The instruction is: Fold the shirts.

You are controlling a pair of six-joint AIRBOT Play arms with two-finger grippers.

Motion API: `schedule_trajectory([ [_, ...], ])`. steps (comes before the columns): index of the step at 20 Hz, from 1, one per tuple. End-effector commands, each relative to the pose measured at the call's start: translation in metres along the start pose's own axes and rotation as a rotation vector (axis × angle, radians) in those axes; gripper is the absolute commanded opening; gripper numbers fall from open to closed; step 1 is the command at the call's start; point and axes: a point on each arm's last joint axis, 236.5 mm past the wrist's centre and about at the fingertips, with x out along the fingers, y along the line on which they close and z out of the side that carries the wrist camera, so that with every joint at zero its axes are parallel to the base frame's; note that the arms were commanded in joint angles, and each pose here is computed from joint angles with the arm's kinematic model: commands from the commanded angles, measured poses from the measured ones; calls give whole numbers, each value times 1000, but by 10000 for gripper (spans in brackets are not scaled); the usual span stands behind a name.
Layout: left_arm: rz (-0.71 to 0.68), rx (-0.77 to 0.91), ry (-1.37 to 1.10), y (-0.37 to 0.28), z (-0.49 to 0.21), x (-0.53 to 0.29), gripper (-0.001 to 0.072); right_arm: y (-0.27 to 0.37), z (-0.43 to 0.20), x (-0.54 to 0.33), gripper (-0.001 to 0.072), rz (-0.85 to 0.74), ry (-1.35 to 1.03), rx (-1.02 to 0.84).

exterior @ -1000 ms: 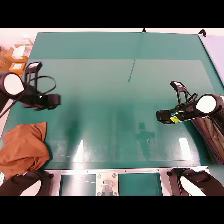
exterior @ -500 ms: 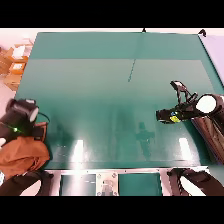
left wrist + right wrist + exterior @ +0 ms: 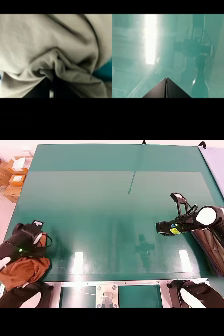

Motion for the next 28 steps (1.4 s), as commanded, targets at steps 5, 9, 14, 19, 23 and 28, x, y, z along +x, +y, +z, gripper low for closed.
schedule_trajectory([
  [5,-135,39,-412,12,102,-180,17,1,-1,-1,19,5,4,3],
  [9,-544,91,-883,-54,130,-368,17,2,2,-3,18,6,-6,0],
  [14,-918,279,-884,-186,133,-415,18,10,25,-22,18,19,-75,-14],
  [19,-1039,251,-637,-282,179,-349,697,13,36,-32,334,23,-113,-17],
  [23,-902,81,-562,-174,225,-295,693,-17,32,-38,384,20,-80,117],
  [28,-906,-151,-595,-92,283,-246,693,32,-24,33,552,302,56,263],
])
